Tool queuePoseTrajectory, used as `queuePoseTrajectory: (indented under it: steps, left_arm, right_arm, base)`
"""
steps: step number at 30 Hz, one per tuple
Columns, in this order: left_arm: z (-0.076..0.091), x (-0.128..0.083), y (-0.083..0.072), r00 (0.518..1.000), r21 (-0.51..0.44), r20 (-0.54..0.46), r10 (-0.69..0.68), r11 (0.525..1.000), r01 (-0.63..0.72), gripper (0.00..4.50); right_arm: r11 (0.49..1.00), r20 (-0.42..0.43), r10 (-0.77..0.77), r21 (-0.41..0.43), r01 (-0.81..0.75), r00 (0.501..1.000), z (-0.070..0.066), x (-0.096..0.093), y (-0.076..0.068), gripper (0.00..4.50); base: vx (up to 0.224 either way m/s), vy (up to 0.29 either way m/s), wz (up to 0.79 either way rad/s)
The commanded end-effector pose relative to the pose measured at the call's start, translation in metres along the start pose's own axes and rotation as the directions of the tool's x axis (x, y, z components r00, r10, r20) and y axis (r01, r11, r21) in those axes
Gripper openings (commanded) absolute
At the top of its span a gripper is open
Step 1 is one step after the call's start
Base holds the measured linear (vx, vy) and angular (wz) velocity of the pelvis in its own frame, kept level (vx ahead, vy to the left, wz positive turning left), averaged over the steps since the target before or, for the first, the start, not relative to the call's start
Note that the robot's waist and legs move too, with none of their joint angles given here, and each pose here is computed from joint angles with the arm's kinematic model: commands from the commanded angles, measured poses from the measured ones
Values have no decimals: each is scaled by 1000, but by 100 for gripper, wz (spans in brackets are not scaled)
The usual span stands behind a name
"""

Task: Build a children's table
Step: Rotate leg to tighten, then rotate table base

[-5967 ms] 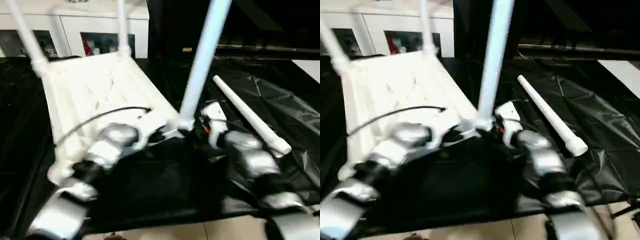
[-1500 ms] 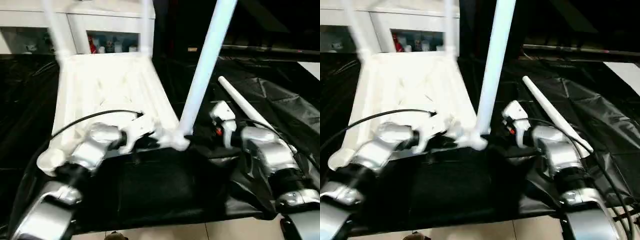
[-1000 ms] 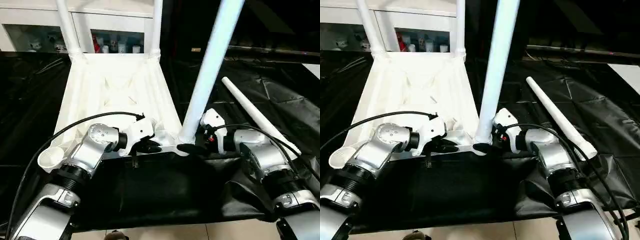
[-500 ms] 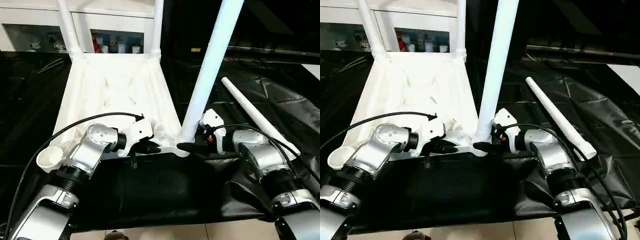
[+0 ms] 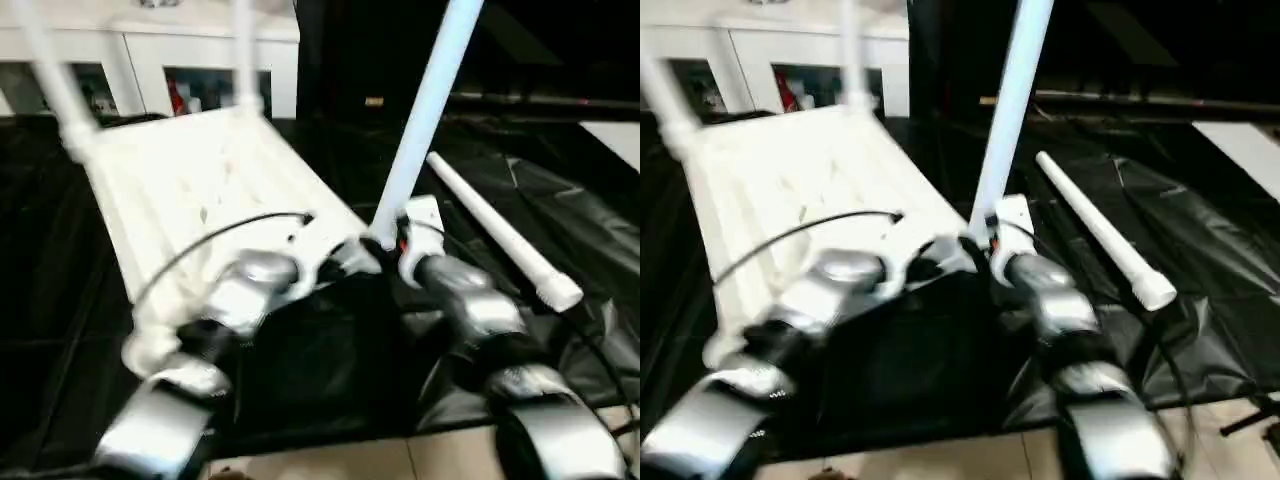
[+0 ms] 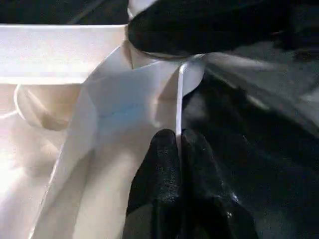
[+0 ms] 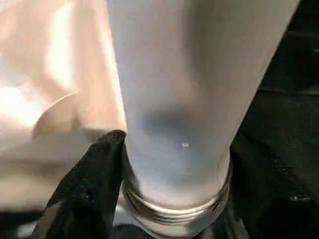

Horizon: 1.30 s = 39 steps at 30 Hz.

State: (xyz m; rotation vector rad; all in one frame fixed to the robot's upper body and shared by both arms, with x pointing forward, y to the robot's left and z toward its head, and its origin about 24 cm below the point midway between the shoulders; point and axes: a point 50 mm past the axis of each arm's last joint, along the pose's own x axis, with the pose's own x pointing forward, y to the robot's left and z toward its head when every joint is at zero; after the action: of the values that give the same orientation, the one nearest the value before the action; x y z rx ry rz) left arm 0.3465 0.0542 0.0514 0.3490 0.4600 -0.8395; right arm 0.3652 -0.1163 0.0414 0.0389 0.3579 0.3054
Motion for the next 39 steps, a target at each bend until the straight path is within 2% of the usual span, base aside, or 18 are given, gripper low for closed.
queuePoseTrajectory:
  steps: [1, 2, 4, 7, 9, 13, 18, 20, 23, 25, 28, 29, 32, 33, 35, 36, 37, 39]
  left_arm:
    - [12, 6, -8, 998, 40, 55, -21, 999, 19, 0]
    - [12, 6, -8, 998, 60, 53, -19, 998, 16, 0]
    - [9, 6, -5, 999, 73, 32, -4, 997, 2, 0]
    - [8, 4, -5, 999, 75, 44, -22, 997, 18, 0]
    - [8, 3, -4, 998, 83, 50, -29, 996, 25, 0]
    - [12, 3, -4, 994, 109, 101, -44, 993, 33, 0]
    - [32, 1, -4, 971, 68, 226, -83, 995, 69, 60]
    - [49, -5, 8, 953, 22, 303, 5, 1000, -12, 69]
    - [60, -14, 24, 931, -31, 353, 94, 996, -88, 108]
    - [64, -30, 46, 905, -75, 372, 206, 978, -192, 112]
    - [57, -59, 82, 851, -107, 346, 394, 918, -381, 147]
    - [56, -62, 84, 846, -108, 344, 408, 912, -396, 152]
    - [33, -100, 116, 785, -75, 252, 566, 820, -567, 157]
    - [33, -100, 116, 785, -75, 252, 566, 820, -567, 167]
    - [0, -149, 142, 700, 9, 104, 706, 703, -711, 181]
    - [-4, -155, 144, 686, 22, 88, 722, 687, -726, 181]
    - [-17, -177, 152, 621, 79, 21, 783, 618, -782, 181]
    - [-28, -195, 158, 558, 116, -31, 829, 557, -822, 181]
  right_arm:
    - [999, -103, -37, 13, 39, 994, -24, -1, 0, 273]
    - [1000, -98, -26, 13, 28, 995, -23, 0, 2, 273]
    - [998, -64, 25, 65, -20, 998, -20, 0, 5, 343]
    - [999, -51, 27, 43, -25, 998, -18, 0, 5, 346]
    - [1000, -27, 11, 17, -10, 1000, -15, -1, 2, 382]
    - [999, 67, 28, -35, -26, 997, 0, -8, -5, 386]
    - [993, 124, 96, -77, -87, 988, 11, -32, -18, 385]
    - [986, 126, 111, -137, -93, 986, 13, -48, -30, 385]
    - [976, 123, 157, -169, -135, 980, 14, -62, -34, 385]
    - [963, 113, 203, -201, -178, 973, 14, -73, -36, 385]
    - [948, 52, 246, -223, -229, 968, 9, -79, -36, 385]
    - [946, 45, 248, -224, -233, 968, 8, -79, -36, 385]
    - [928, -67, 288, -228, -295, 955, -4, -79, -32, 385]
    - [928, -67, 288, -228, -295, 955, -4, -79, -32, 385]
    - [905, -163, 328, -230, -359, 931, -15, -78, -27, 385]
    - [902, -170, 331, -232, -364, 928, -16, -78, -26, 385]
    - [900, -177, 326, -242, -362, 929, -17, -75, -25, 385]
    - [907, -182, 312, -236, -349, 933, -17, -70, -24, 385]
  base:
    - [0, 0, 0]
    - [0, 0, 0]
    - [0, 0, 0]
    - [0, 0, 0]
    - [0, 0, 0]
    - [0, 0, 0]
    - [0, 0, 0]
    - [0, 0, 0]
    - [0, 0, 0]
    - [0, 0, 0]
    - [0, 0, 0]
    - [0, 0, 0]
    - [0, 0, 0]
    - [0, 0, 0]
    - [0, 0, 0]
    - [0, 0, 0]
    - [0, 0, 0]
    - [0, 0, 0]
